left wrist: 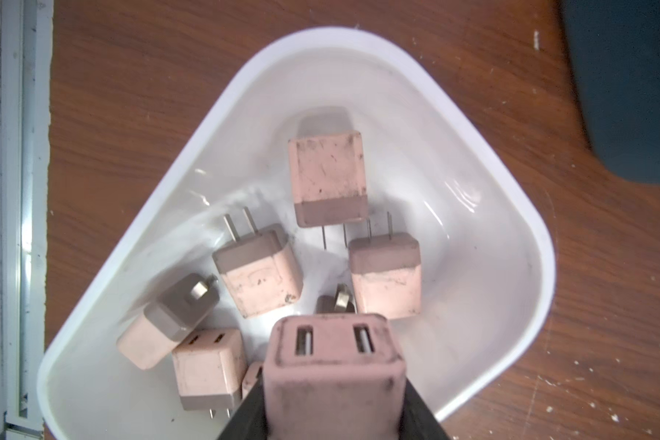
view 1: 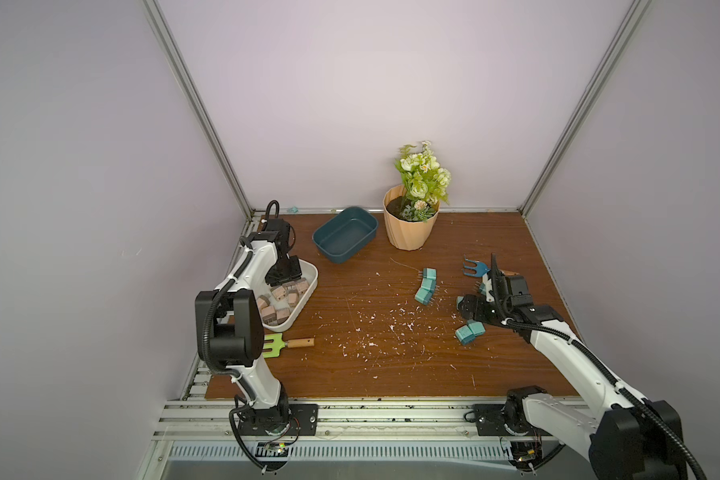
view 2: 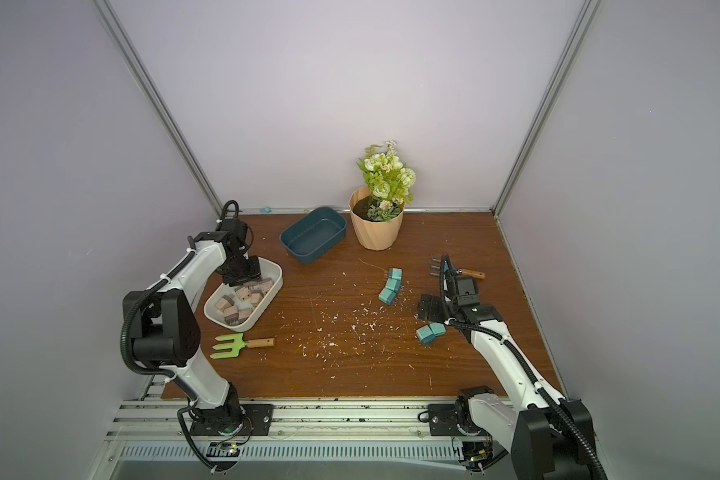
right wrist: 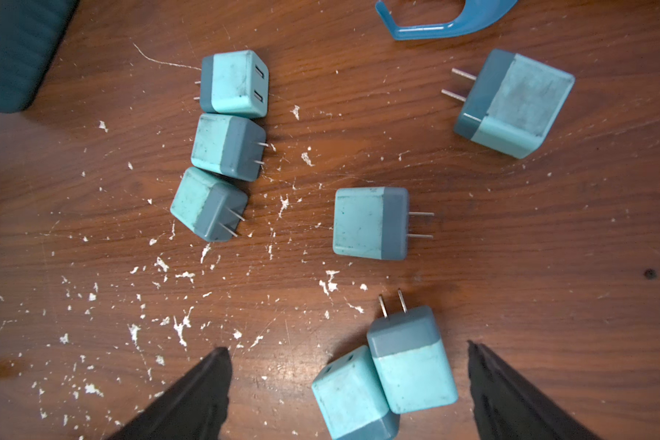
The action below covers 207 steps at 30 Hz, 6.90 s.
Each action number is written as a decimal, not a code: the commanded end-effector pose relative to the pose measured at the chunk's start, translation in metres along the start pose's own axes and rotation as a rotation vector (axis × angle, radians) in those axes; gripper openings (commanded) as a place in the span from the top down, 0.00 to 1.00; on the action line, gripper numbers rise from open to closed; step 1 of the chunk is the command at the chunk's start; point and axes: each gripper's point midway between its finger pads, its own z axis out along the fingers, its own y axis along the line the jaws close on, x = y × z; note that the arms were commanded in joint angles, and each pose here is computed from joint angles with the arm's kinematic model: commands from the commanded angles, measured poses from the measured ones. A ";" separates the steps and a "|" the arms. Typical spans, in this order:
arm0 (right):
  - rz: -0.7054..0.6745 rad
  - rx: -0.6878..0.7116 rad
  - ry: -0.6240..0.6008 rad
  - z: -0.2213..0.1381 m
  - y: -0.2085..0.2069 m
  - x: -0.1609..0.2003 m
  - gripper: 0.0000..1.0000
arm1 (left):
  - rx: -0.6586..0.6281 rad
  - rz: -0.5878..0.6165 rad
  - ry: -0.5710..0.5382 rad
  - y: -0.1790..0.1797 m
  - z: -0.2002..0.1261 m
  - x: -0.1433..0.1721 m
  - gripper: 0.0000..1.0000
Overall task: Place the plugs by color into the storage box
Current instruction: Place the plug in the storage box, then move the storage box to the center of the board, then adjust the plug at the center of the board, then move the plug to the center of the board.
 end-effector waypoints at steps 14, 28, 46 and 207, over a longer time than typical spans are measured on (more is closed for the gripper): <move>-0.020 -0.038 -0.017 -0.008 0.007 -0.003 0.01 | -0.108 -0.021 0.045 0.017 0.055 -0.010 0.73; -0.014 -0.048 -0.007 -0.007 0.008 -0.001 0.01 | -0.125 -0.029 0.058 0.021 0.059 -0.003 0.44; 0.009 -0.079 0.011 0.003 0.016 -0.005 0.01 | 0.178 -0.037 -0.166 -0.093 -0.049 -0.068 0.13; 0.062 0.071 0.330 0.089 0.034 -0.025 0.01 | 0.390 0.362 0.217 -0.209 0.000 0.125 0.03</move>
